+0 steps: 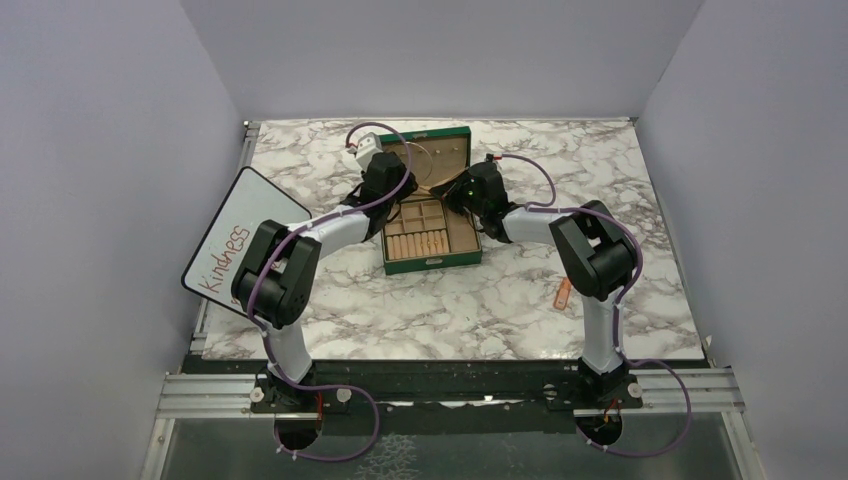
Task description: Organize the mixed jewelry
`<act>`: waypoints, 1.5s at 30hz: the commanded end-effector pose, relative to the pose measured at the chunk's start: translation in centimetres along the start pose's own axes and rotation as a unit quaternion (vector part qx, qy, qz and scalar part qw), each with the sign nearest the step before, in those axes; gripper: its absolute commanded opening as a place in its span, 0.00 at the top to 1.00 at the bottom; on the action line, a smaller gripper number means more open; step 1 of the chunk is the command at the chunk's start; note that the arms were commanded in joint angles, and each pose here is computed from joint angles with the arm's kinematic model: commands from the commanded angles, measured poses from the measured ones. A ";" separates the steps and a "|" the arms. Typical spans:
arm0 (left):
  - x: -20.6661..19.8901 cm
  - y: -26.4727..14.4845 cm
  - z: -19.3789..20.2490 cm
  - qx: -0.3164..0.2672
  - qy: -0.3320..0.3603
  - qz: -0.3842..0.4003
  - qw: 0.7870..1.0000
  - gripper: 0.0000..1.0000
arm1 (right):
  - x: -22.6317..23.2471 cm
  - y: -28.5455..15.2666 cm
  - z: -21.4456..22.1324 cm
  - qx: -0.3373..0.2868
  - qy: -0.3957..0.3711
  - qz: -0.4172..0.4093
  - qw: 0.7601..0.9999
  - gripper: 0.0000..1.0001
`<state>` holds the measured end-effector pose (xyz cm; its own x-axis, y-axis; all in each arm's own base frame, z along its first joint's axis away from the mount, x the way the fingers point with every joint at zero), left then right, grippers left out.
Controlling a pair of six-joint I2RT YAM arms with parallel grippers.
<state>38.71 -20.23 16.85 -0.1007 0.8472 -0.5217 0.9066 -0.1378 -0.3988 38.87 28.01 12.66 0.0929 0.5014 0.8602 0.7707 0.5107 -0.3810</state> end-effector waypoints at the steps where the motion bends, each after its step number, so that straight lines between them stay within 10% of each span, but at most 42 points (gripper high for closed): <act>1: -1.2 0.5 -1.6 -0.016 -0.045 0.012 0.999 0.54 | -2.5 -0.3 2.8 0.079 0.000 0.039 0.996 0.99; 45: -1.2 0.5 -3.1 0.036 -0.140 -0.086 0.986 0.46 | -0.8 -3.1 2.1 0.087 -0.033 0.030 0.995 0.99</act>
<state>39.66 -20.24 19.95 -0.3203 0.6982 -0.6403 0.8374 -0.1073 -0.5359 37.52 27.41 13.06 0.0844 0.5319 0.8426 0.7332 0.5395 -0.4140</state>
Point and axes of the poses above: each gripper's point midway between its finger pads, its own y axis out along the fingers, its own x axis along the line the jaws close on, z = x × y, the point moved 10 cm from there along -y, back along the fingers, and after that the axes turned 3 degrees about y, right-handed, at the moved point
